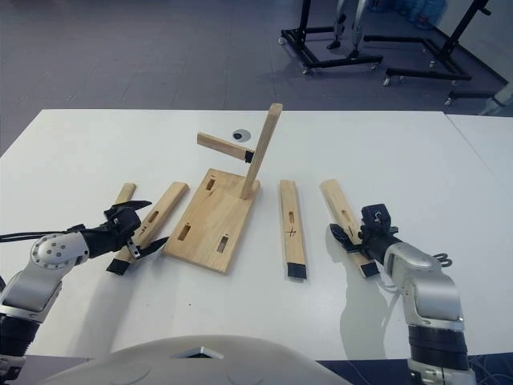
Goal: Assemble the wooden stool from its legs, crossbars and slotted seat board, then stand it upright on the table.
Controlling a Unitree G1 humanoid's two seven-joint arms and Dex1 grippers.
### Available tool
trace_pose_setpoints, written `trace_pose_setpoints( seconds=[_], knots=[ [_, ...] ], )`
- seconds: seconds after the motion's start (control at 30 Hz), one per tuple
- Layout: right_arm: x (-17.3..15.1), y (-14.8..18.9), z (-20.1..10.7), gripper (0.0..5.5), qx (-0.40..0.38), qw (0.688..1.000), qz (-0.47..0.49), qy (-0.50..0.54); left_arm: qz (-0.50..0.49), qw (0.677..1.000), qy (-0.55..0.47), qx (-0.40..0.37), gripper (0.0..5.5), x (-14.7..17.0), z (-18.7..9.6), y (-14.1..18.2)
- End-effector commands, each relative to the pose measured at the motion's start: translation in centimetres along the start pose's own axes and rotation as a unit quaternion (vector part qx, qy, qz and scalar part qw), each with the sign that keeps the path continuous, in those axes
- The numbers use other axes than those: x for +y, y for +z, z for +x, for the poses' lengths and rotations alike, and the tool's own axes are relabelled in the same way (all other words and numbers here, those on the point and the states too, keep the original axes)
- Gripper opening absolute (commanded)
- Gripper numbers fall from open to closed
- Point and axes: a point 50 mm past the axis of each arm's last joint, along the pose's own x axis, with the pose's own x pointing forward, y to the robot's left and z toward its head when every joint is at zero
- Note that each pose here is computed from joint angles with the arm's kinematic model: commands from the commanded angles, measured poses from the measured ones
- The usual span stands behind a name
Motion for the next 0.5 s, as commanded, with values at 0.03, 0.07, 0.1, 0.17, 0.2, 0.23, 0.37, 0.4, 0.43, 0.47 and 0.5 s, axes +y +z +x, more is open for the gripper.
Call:
trace_pose_setpoints(
  seconds=[0.03,0.07,0.1,0.17,0.2,0.23,0.37,0.4,0.43,0.47,0.5],
  knots=[
    [1.1,-3.6,-0.1,4.25,0.100,0.995,0.023,0.014,0.004,1.000,-0.006,0.003,5.24,-0.5,0.1,0.4],
    [1.2,-3.4,-0.1,4.05,0.099,0.995,0.018,0.015,0.002,1.000,-0.007,0.002,5.24,-0.6,0.2,0.4],
    [1.1,-3.1,0.0,3.79,0.099,0.995,0.010,0.014,0.001,1.000,-0.008,0.002,5.24,-0.8,0.3,0.4],
    [1.0,-2.4,0.3,3.46,0.101,0.995,-0.001,0.013,-0.002,1.000,-0.010,-0.002,5.24,-1.1,0.5,0.7],
    [0.9,-2.2,0.4,3.25,0.103,0.995,-0.004,0.010,-0.003,1.000,-0.011,-0.003,5.24,-1.1,0.5,0.8],
    [0.8,-2.0,0.5,3.05,0.104,0.995,-0.004,0.007,-0.003,1.000,-0.011,-0.005,5.24,-1.1,0.6,0.9],
    [0.3,-1.3,0.7,2.27,0.101,0.995,-0.018,-0.007,-0.018,0.999,-0.014,-0.026,5.24,-1.5,0.8,2.1],
    [0.2,-1.1,0.7,2.08,0.097,0.995,-0.020,-0.010,-0.020,0.999,-0.014,-0.026,5.24,-1.6,0.9,2.2],
    [0.2,-0.9,0.8,2.03,0.092,0.996,-0.020,-0.012,-0.030,0.999,-0.010,-0.030,5.24,-1.6,0.9,2.3],
    [0.1,-0.7,0.9,2.03,0.088,0.996,-0.020,-0.014,-0.037,0.999,-0.007,-0.033,5.24,-1.6,0.9,2.4],
    [0.0,-0.4,1.0,2.03,0.083,0.996,-0.019,-0.015,-0.044,0.998,-0.004,-0.036,5.24,-1.6,1.0,2.5]
  ],
)
